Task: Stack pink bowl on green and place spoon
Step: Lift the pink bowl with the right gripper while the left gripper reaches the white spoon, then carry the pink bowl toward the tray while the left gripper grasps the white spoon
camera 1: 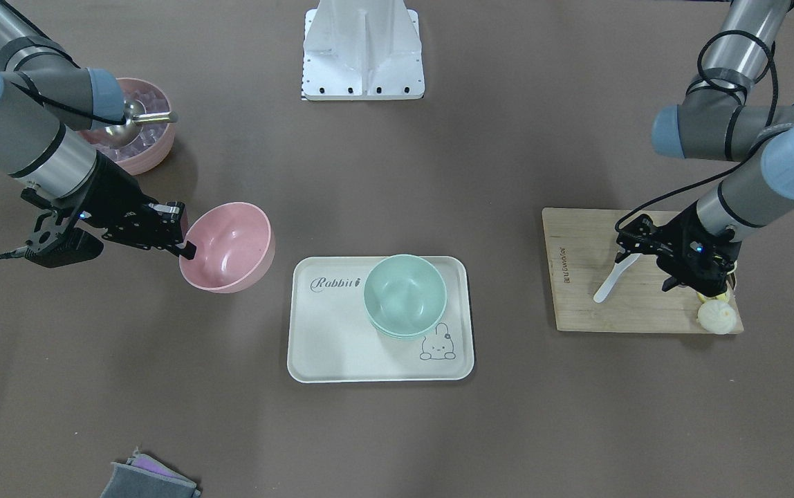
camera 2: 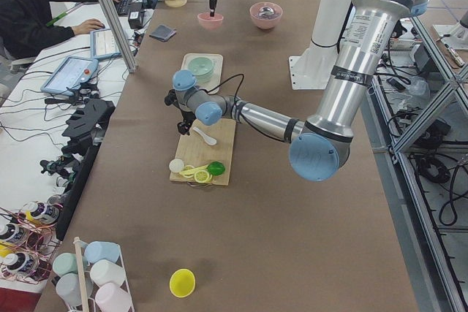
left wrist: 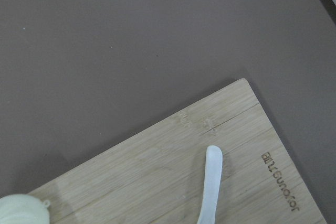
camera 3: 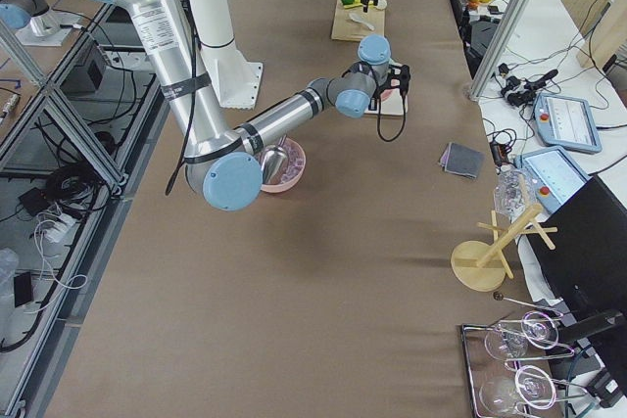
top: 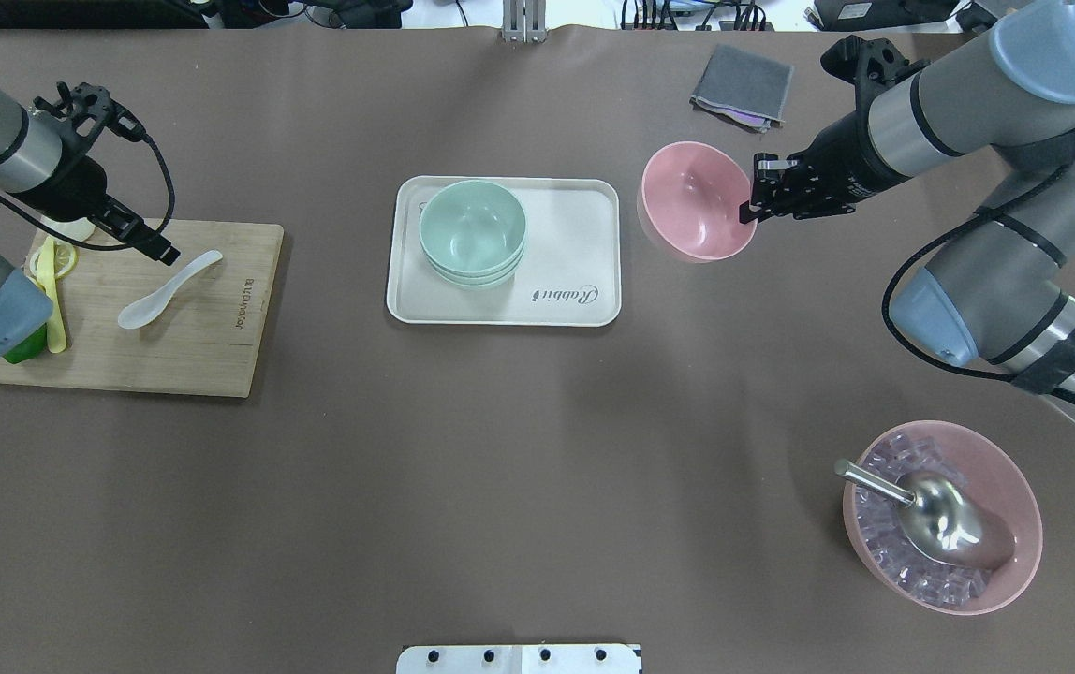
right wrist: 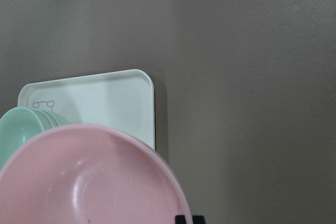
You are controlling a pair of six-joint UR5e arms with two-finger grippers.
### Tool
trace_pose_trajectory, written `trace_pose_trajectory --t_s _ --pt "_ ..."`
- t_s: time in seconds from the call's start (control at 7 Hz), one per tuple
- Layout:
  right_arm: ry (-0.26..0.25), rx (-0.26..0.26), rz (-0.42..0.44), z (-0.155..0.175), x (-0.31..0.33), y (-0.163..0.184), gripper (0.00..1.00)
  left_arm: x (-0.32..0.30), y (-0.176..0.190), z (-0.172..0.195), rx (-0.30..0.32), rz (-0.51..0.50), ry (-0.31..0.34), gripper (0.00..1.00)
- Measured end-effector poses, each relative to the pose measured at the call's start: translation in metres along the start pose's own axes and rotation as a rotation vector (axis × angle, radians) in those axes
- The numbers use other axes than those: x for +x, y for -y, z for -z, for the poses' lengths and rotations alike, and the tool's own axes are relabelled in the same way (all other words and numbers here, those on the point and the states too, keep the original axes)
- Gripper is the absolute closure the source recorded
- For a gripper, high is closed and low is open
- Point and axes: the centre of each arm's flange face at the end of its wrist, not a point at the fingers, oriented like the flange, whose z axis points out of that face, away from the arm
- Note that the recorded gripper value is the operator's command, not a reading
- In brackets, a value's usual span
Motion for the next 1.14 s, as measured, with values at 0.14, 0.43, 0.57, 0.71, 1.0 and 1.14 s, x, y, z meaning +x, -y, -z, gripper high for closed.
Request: trace_pose_trajectory --t_s 0.14,0.43,0.57,0.71,1.0,1.14 --pt "0.004 0.003 -0.002 0.0 -0.004 0.001 1.0 0.004 -0.001 -0.008 -0.006 -0.009 0.002 0.09" --pt "0.009 0.006 0.001 -0.001 -0.013 0.006 1.0 0.012 -0.002 -0.024 -0.02 -0.024 0.02 0.12" --pt "0.011 0.008 0.002 -0.002 -0.016 0.008 1.0 0.015 -0.004 -0.031 -0.029 -0.029 0.025 0.14" --pt "0.013 0.01 0.004 -0.003 -0.02 0.01 1.0 0.018 -0.005 -0.039 -0.039 -0.032 0.026 0.19" --pt "0.015 0.011 0.007 -0.006 -0.026 0.015 1.0 0.021 -0.006 -0.049 -0.056 -0.033 0.024 0.42" --pt "0.017 0.011 0.009 -0.006 -0.029 0.015 1.0 0.022 -0.006 -0.051 -0.058 -0.033 0.023 0.52"
